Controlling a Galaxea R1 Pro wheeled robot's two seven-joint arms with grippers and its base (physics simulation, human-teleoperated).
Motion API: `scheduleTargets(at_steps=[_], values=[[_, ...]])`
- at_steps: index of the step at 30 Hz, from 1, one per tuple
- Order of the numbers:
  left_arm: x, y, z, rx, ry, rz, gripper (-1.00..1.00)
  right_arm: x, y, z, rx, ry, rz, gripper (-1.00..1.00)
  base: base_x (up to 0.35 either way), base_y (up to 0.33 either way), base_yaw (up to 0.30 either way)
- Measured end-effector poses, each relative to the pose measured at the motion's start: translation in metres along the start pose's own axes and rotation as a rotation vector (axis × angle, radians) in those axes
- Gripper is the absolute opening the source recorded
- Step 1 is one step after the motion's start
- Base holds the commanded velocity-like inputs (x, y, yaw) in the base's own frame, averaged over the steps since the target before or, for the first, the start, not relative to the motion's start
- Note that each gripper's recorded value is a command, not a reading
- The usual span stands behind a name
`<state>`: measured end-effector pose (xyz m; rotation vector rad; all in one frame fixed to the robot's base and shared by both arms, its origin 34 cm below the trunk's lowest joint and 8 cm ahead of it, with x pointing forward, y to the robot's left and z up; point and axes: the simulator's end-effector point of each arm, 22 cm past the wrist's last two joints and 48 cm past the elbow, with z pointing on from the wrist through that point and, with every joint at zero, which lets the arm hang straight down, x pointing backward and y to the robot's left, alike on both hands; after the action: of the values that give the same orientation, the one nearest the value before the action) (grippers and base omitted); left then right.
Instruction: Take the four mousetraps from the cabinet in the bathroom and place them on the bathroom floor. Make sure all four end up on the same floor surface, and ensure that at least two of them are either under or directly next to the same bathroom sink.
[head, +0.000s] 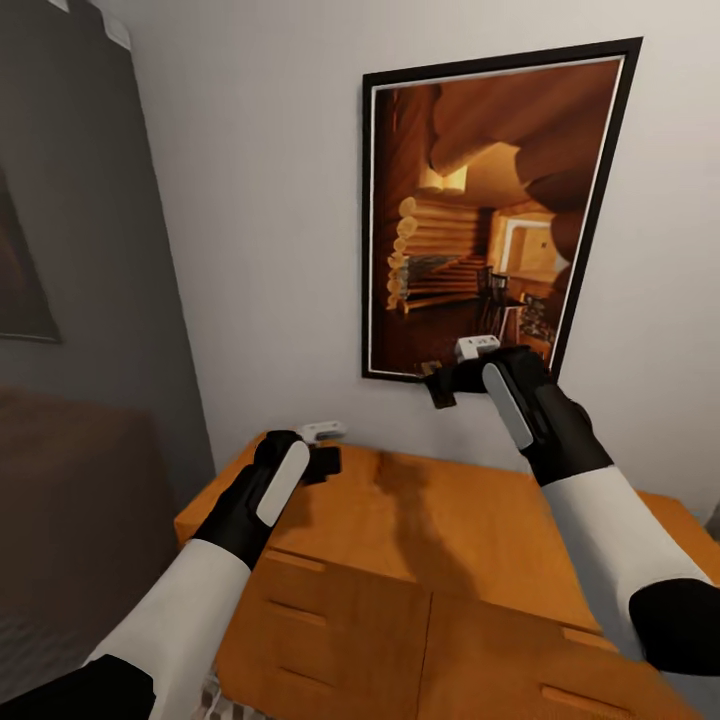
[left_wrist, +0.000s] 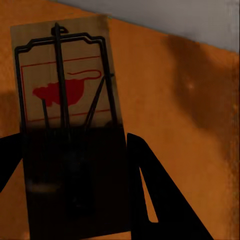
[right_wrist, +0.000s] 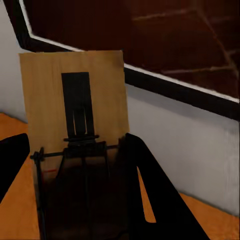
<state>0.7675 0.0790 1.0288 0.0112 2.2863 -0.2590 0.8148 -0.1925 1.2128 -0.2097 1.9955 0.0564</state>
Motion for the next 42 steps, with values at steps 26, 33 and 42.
scheduleTargets(at_steps=[26, 33, 42], values=[[-0.011, -0.063, -0.013, 0.119, -0.115, 0.140, -1.00, 0.231, -0.218, -0.037, 0.303, 0.268, 0.302, -1.00, 0.000, 0.000, -0.227], [-0.007, -0.078, 0.004, 0.084, -0.247, 0.249, -1.00, 0.314, -0.210, -0.046, 0.314, 0.395, 0.297, -1.00, 0.000, 0.000, -0.227], [-0.004, -0.116, -0.008, 0.174, -0.294, 0.322, -1.00, 0.342, -0.222, -0.059, 0.382, 0.447, 0.245, -1.00, 0.000, 0.000, -0.227]])
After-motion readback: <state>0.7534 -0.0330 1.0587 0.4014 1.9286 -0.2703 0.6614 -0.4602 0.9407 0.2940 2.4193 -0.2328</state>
